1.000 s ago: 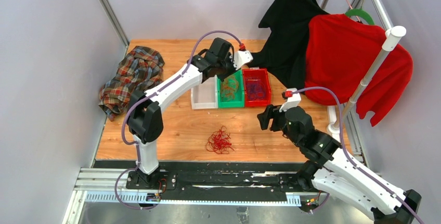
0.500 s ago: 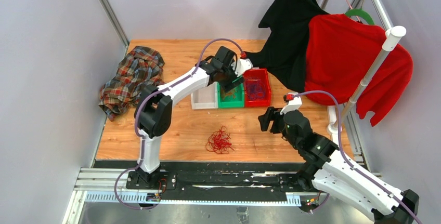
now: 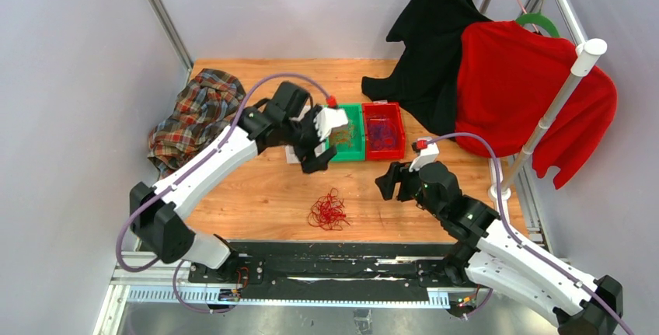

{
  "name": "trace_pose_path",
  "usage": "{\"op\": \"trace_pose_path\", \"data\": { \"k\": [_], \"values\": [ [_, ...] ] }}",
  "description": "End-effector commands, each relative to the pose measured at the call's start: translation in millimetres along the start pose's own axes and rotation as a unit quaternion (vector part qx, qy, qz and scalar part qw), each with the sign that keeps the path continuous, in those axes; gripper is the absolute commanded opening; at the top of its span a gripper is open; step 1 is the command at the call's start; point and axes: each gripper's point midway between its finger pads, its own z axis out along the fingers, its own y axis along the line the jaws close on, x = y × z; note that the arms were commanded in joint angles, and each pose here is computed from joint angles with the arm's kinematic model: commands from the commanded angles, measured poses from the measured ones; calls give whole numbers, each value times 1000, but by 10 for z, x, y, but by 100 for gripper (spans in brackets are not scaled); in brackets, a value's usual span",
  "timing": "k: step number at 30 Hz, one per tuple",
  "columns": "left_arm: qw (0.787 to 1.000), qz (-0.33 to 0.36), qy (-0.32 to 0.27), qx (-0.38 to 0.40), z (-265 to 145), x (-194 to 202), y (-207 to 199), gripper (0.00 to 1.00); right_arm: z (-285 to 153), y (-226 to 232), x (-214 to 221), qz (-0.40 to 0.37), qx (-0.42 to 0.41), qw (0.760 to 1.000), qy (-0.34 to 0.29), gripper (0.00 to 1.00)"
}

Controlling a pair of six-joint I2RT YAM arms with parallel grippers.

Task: Untangle the cables

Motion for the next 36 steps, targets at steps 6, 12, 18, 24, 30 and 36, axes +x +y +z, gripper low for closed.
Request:
{"op": "trace_pose_path", "data": {
  "k": [6,12,18,24,30,36],
  "values": [
    [989,-97,71,87,213,1009,-713,90,16,242,-16,-15,-52,998,7,65],
    [990,-64,91,84,526,1264,-826,90,58,290,68,-18,-62,998,12,63],
    [990,-75,81,89,717,1272,-863,83,68,338,83,-22,-72,997,14,62],
    [989,-84,71,99,846,1273,-898,46,47,351,196,-36,-88,995,26,61],
    [992,-67,59,94,722,1169,-882,2,-123,370,163,-38,-94,994,30,60],
    [991,-64,36,110,431,821,-914,1,-251,493,180,-62,-115,989,63,65]
  ]
}}
